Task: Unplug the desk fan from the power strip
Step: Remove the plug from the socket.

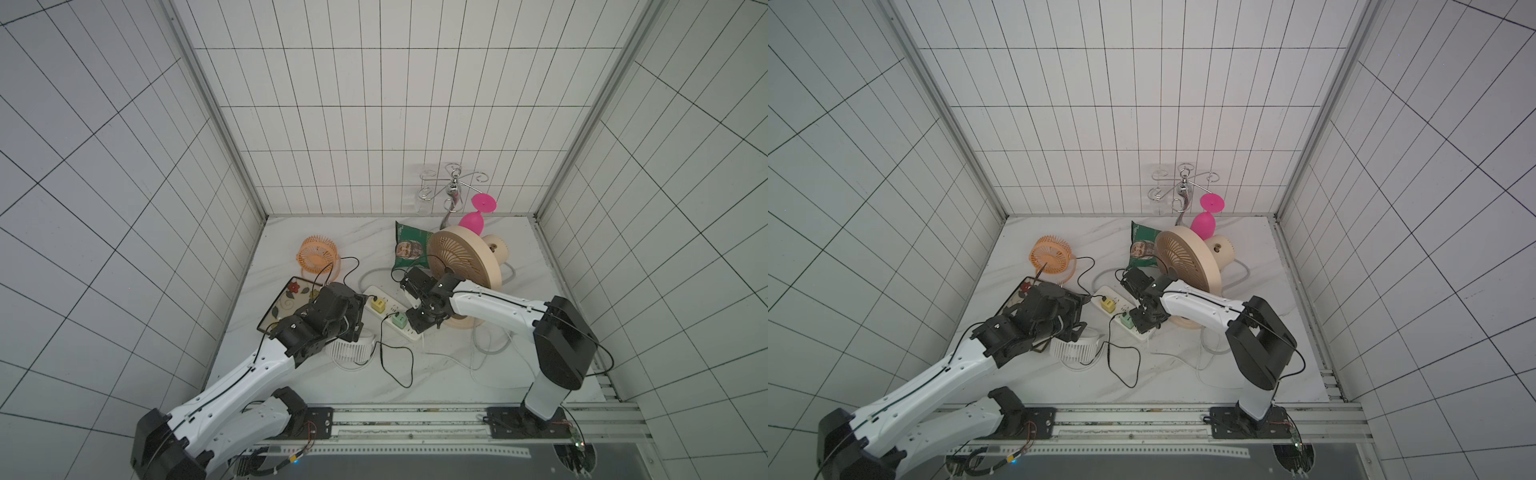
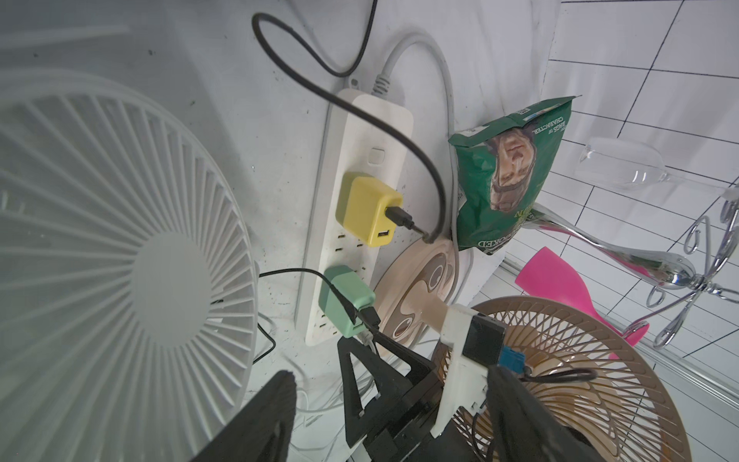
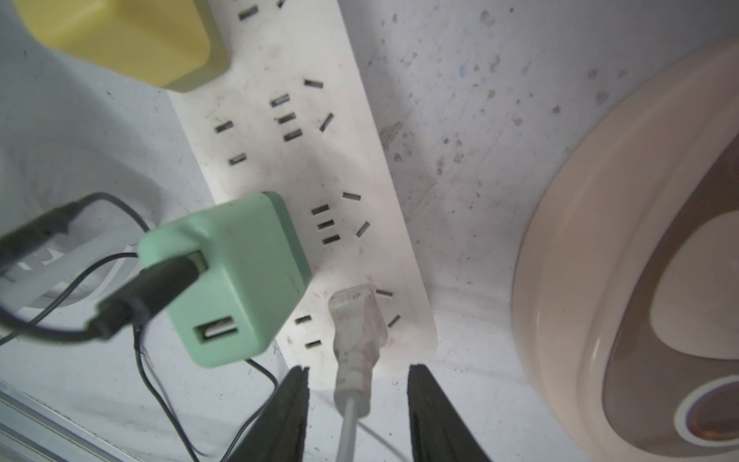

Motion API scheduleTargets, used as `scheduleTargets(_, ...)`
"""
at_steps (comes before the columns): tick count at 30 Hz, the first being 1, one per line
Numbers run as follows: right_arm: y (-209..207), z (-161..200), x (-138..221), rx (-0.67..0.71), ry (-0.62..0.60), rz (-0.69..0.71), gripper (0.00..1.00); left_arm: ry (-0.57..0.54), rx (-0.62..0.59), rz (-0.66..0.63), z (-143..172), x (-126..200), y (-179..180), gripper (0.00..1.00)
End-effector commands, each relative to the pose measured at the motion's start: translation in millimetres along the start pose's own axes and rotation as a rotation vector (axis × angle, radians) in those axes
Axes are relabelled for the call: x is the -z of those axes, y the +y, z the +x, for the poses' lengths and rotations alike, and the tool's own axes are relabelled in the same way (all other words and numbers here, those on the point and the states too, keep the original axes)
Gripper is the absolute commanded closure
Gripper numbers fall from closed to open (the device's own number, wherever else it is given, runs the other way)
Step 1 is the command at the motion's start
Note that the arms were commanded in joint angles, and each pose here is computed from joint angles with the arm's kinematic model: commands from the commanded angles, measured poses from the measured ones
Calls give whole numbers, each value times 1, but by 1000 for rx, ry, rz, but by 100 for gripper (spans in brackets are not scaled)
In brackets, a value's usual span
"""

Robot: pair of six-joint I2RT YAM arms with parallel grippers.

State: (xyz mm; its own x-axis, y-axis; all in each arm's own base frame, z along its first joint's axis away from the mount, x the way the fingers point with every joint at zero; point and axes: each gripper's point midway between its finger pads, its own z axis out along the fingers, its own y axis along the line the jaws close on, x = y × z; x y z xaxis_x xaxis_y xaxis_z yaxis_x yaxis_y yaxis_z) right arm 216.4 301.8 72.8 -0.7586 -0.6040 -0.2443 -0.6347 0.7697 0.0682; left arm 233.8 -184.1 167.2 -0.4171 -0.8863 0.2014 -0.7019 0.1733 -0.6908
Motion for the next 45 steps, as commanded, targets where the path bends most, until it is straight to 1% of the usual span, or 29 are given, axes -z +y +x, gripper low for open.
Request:
scheduleTargets(1,0,-7,-1,15,-5,-1,60,4,41,-9,7,-8,2,25)
scheduleTargets(3,1,-6,-2,19,-1,-5,61,25,41,-20,13,-14,3,26)
scheduleTargets(4,0,-6,-3,20,1,-4,62,35,41,-26,15,-17,3,28)
scheduleTargets(6,2,-12,-3,22,-22,-12,65,60,38,-14,20,-23,0,36)
scheduleTargets(8,3,-12,-3,26,-27,-15,70,86,38,-2,25,-28,-3,41)
scheduleTargets(10,3,-12,-3,28,-28,-16,72,99,35,-10,28,-33,-3,42)
scheduleTargets(13,3,-14,-3,35,-32,-13,78,119,44,-32,32,-39,1,44)
scheduleTargets(20,5,-12,-2,34,-33,-26,82,152,83,-67,38,-52,10,47)
scheduleTargets(24,9,-11,0,18,-35,-46,86,172,86,-88,41,-58,17,52)
scheduleTargets(29,19,-11,2,0,-45,-73,90,233,76,-102,51,-68,24,56)
scheduleTargets(39,24,-15,3,-10,-57,-88,92,281,36,-113,66,-71,32,66)
scheduleTargets(45,22,-12,2,-18,-54,-82,93,307,27,-91,70,-79,29,67)
